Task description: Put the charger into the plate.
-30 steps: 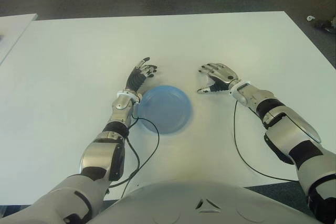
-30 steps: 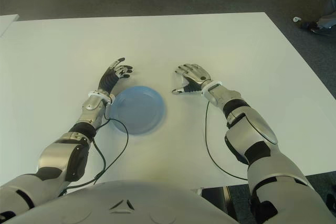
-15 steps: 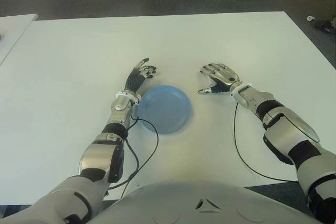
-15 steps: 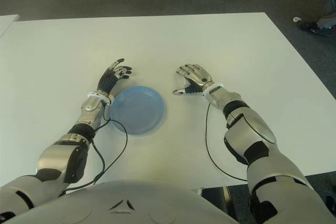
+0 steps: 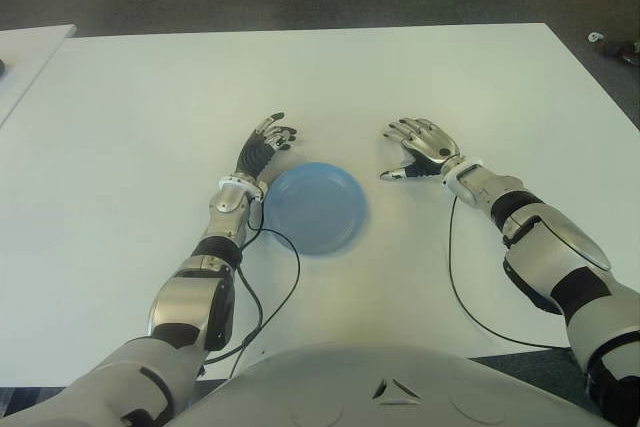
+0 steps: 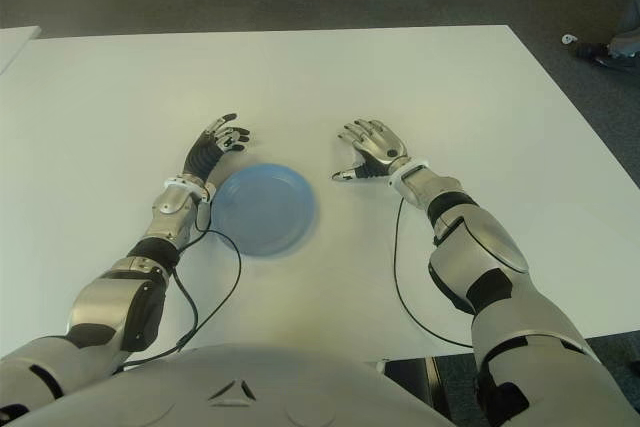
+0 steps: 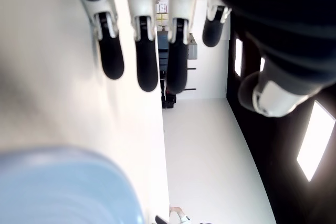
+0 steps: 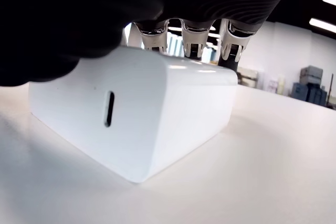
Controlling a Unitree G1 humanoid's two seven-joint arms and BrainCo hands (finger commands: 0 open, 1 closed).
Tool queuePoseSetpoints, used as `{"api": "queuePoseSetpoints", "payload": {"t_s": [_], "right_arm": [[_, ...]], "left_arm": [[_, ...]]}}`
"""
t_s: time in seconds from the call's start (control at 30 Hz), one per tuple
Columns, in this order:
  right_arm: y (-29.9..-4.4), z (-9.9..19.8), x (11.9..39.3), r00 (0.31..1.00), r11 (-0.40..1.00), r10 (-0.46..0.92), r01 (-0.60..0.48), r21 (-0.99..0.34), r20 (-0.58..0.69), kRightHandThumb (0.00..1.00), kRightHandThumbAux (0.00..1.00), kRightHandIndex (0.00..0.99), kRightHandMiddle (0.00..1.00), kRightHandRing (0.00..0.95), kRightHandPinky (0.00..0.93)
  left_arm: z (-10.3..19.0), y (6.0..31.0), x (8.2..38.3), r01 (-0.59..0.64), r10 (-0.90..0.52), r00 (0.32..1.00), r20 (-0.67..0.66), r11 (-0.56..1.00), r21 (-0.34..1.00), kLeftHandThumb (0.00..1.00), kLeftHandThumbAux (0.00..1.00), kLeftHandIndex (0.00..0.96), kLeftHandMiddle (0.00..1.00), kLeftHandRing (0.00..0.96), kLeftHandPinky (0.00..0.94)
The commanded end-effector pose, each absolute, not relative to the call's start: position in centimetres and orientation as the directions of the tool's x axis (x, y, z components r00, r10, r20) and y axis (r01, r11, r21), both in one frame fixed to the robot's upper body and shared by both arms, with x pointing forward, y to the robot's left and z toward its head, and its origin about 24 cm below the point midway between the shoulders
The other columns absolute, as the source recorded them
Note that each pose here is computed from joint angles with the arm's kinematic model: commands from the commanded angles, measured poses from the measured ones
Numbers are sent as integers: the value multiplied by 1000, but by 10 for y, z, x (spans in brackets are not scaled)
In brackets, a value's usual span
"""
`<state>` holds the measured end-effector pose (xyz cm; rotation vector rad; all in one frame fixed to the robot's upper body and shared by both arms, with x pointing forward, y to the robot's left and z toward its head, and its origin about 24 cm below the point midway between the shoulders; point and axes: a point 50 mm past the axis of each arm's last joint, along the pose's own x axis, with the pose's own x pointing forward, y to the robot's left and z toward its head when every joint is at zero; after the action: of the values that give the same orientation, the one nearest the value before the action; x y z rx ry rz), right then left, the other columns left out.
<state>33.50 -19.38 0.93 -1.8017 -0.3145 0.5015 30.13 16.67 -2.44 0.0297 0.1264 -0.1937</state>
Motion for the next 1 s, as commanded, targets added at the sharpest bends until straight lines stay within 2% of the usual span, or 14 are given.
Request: {"api": "queuePoseSetpoints", "payload": {"t_s": [0.03,0.63,0.67,0.7,0.8,0.83,0.9,0.93,1.0], "right_arm": [[-211,5,330,878,-358,421,-71,-931,-228,355,125,0,0,0,0],[-218,2,325,898,-307,398,-65,-949,-190,354,130,0,0,0,19],[-218,2,325,902,-291,391,-68,-954,-183,352,136,0,0,2,47],[-218,2,324,905,-279,386,-69,-958,-178,357,149,0,47,71,140],[-218,1,324,913,-251,373,-70,-965,-164,366,166,9,176,231,307],[-218,1,324,916,-242,370,-69,-968,-158,375,178,88,289,345,420],[-217,1,323,919,-227,371,-53,-972,-136,383,188,158,389,445,520],[-217,1,323,919,-222,373,-41,-974,-124,385,212,260,476,510,588],[-217,2,322,919,-215,381,-15,-976,-98,387,232,349,552,566,647]], "left_arm": [[-48,173,283,188,-183,951,-248,982,-3,0,522,151,342,339,330],[-47,175,282,197,-189,953,-238,980,7,0,508,147,340,338,333],[-47,175,282,197,-189,953,-239,980,11,0,509,147,340,338,334],[-47,175,282,197,-188,952,-240,980,13,0,510,148,339,338,334],[-47,175,282,197,-186,952,-243,980,19,0,513,149,339,339,335],[-47,175,282,197,-186,952,-243,980,20,0,513,150,338,338,334],[-47,175,282,197,-186,952,-243,980,22,0,514,150,338,338,333],[-47,175,282,197,-186,952,-242,980,22,0,515,151,337,338,335],[-47,175,282,197,-186,952,-241,980,23,0,516,153,337,338,336]]}}
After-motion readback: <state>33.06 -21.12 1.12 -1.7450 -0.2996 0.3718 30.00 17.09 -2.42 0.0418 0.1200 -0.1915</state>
